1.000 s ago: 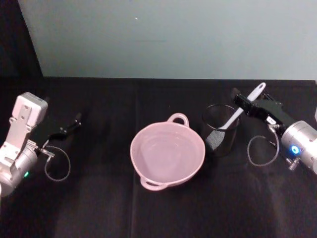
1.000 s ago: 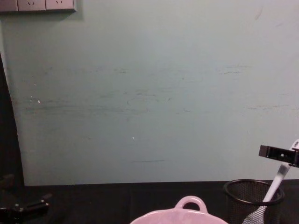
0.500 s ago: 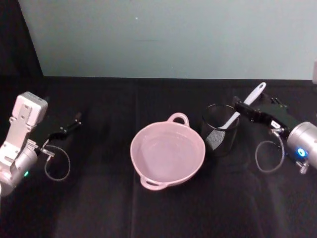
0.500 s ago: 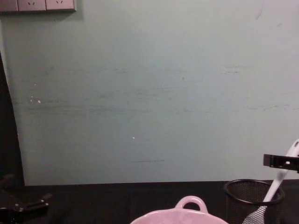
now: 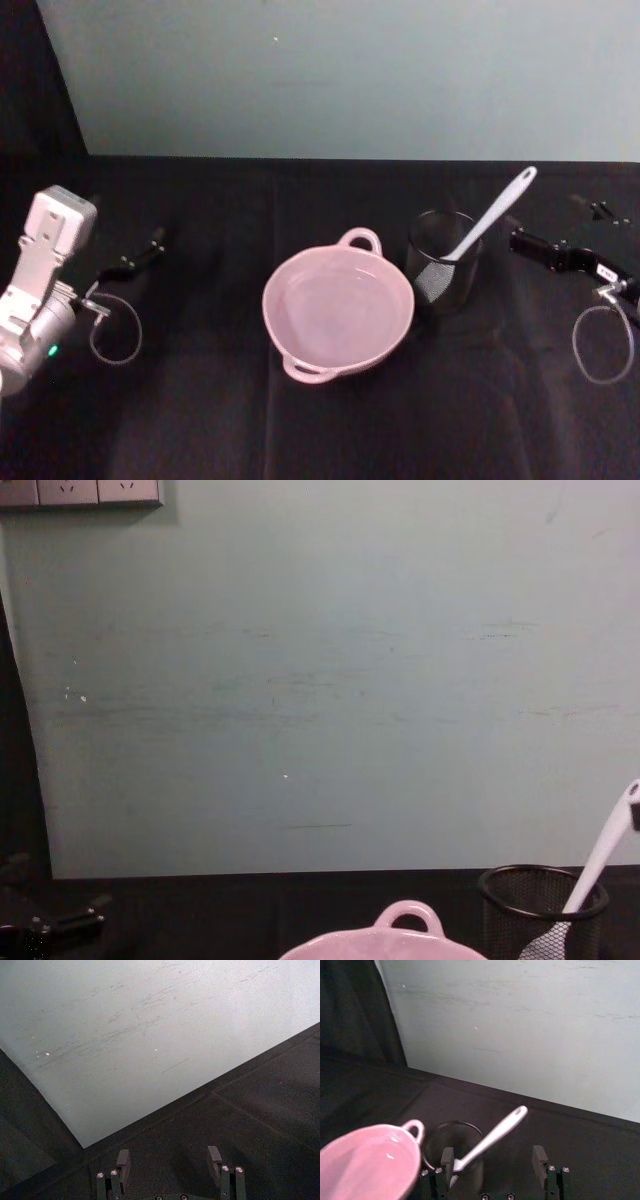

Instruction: Use the one hand to pick up the spoon and stir the clear water in the bowl.

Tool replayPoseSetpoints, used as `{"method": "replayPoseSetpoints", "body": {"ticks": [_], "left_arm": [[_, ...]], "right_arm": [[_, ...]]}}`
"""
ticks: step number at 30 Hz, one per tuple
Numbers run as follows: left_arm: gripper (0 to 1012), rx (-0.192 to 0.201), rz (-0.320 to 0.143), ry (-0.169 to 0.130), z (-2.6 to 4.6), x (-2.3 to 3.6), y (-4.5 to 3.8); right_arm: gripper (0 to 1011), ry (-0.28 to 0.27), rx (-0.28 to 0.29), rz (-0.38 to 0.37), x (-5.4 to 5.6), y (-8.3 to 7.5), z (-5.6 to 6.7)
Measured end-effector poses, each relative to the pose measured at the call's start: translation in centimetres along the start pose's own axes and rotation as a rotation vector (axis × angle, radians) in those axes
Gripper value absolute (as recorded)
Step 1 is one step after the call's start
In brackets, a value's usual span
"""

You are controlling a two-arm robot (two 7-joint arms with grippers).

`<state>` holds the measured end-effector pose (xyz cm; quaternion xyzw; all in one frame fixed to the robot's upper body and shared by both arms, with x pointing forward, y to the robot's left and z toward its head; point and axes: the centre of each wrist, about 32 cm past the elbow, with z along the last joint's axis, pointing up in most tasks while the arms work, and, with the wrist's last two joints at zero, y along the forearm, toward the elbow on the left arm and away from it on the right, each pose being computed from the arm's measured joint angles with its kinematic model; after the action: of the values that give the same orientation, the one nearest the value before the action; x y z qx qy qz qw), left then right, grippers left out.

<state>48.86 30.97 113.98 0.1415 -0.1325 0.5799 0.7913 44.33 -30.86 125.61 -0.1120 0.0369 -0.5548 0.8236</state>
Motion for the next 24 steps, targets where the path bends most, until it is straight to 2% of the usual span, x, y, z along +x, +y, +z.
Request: {"method": "replayPoseSetpoints", "body": {"ticks": [3,4,7,8,11,14,17,21,24], "left_arm": [[1011,0.0,0.0,0.0,0.0,0.0,0.0],[1011,0.0,0.0,0.0,0.0,0.0,0.0],[1011,0.0,0.0,0.0,0.0,0.0,0.0],[1011,0.0,0.0,0.0,0.0,0.0,0.0],[1011,0.0,0.0,0.0,0.0,0.0,0.0],[1011,0.0,0.0,0.0,0.0,0.0,0.0],[1011,0.0,0.0,0.0,0.0,0.0,0.0],[1011,0.0,0.0,0.0,0.0,0.0,0.0],[1011,0.0,0.0,0.0,0.0,0.0,0.0]], "right_arm": [[1003,-0.025,0.002,-0.015,0.4,-0.3,-1.1],[1002,-0.021,0.007,-0.022,0.7,-0.2,-2.0],[1003,-0.008,0.012,-0.036,1.1,0.0,-3.3],[1002,0.004,0.007,-0.05,1.4,0.3,-4.2],[1003,0.01,0.01,-0.068,2.0,0.7,-5.2],[1002,-0.007,0.034,-0.086,2.7,1.5,-6.4],[1002,-0.04,0.086,-0.102,3.3,2.7,-7.7],[1002,-0.066,0.132,-0.11,3.5,3.8,-8.8],[1002,-0.071,0.144,-0.106,3.4,4.8,-9.4]]}}
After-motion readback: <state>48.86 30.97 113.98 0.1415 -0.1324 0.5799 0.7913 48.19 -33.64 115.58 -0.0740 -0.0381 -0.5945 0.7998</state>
